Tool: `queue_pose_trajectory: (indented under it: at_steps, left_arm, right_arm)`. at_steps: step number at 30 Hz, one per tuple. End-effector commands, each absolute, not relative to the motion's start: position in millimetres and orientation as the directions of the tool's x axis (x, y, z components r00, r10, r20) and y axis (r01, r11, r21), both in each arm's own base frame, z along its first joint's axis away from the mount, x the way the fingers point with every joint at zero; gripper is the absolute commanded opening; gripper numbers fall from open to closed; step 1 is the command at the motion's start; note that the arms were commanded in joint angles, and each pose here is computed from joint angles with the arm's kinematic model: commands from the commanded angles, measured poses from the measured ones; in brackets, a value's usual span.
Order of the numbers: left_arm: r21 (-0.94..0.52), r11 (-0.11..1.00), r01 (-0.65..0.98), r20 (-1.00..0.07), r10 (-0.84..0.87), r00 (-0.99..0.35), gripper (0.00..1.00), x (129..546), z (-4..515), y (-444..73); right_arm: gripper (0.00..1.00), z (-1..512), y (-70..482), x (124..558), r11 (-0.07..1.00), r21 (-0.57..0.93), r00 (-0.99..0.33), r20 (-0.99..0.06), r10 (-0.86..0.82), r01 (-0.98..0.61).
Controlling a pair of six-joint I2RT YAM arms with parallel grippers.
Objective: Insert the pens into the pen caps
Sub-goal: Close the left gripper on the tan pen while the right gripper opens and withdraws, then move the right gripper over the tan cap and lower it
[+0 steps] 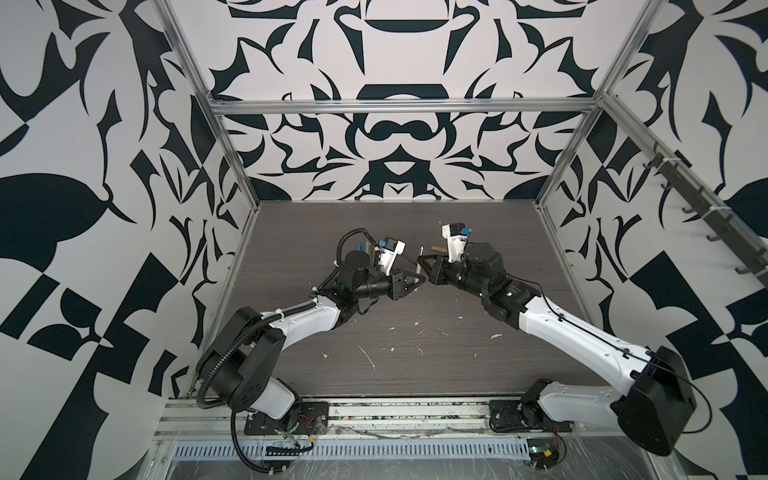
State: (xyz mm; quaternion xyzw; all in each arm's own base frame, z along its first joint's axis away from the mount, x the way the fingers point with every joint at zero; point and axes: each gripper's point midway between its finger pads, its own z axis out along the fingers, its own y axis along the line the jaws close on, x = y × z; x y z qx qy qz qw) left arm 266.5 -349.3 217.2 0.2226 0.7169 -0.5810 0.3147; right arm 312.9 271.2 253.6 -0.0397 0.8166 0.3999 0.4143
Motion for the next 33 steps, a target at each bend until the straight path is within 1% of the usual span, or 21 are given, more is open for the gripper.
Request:
queue_pose_trajectory:
  at_steps: [1, 3, 7, 10, 12, 15, 18, 21, 24, 29, 33]
  left_arm:
    - [-0.680, 0.205, 0.704, -0.729, -0.081, -0.680, 0.12, 269, 229, -351]
    - [-0.681, 0.206, 0.703, -0.728, -0.080, -0.681, 0.06, 269, 228, -351]
    - [-0.670, 0.241, 0.703, -0.735, -0.078, -0.674, 0.05, 270, 222, -347]
    - [-0.637, 0.314, 0.704, -0.754, -0.066, -0.653, 0.05, 274, 214, -340]
    - [-0.604, 0.400, 0.689, -0.767, -0.056, -0.640, 0.05, 279, 205, -330]
    - [-0.539, 0.494, 0.682, -0.799, -0.044, -0.600, 0.05, 282, 198, -314]
    - [-0.495, 0.543, 0.678, -0.826, -0.054, -0.561, 0.05, 278, 196, -298]
    - [-0.475, 0.540, 0.695, -0.849, -0.072, -0.524, 0.05, 268, 202, -289]
    - [-0.464, 0.558, 0.688, -0.848, -0.054, -0.528, 0.05, 263, 198, -282]
    - [-0.457, 0.578, 0.676, -0.847, -0.050, -0.530, 0.05, 254, 191, -271]
    - [-0.461, 0.573, 0.678, -0.846, -0.054, -0.530, 0.06, 247, 193, -266]
  right_arm:
    - [0.00, 274, 274, 311, 0.642, 0.632, -0.618, -0.727, 0.299, -0.433]
    - [0.01, 275, 275, 311, 0.637, 0.635, -0.621, -0.725, 0.296, -0.437]
    - [0.21, 281, 271, 307, 0.651, 0.621, -0.618, -0.732, 0.286, -0.435]
    - [0.30, 288, 258, 309, 0.701, 0.587, -0.595, -0.751, 0.285, -0.406]
    - [0.32, 291, 248, 311, 0.740, 0.552, -0.573, -0.772, 0.277, -0.385]
    - [0.34, 280, 219, 325, 0.832, 0.480, -0.563, -0.783, 0.264, -0.277]
    - [0.37, 248, 186, 350, 0.878, 0.463, -0.659, -0.698, 0.280, -0.117]
    - [0.39, 207, 161, 383, 0.922, 0.388, -0.748, -0.612, 0.257, -0.001]
    - [0.41, 171, 149, 417, 0.947, 0.316, -0.788, -0.569, 0.235, 0.054]
    - [0.45, 137, 137, 474, 0.958, 0.263, -0.804, -0.541, 0.248, 0.118]
    - [0.46, 112, 137, 507, 0.976, 0.173, -0.842, -0.499, 0.205, 0.135]
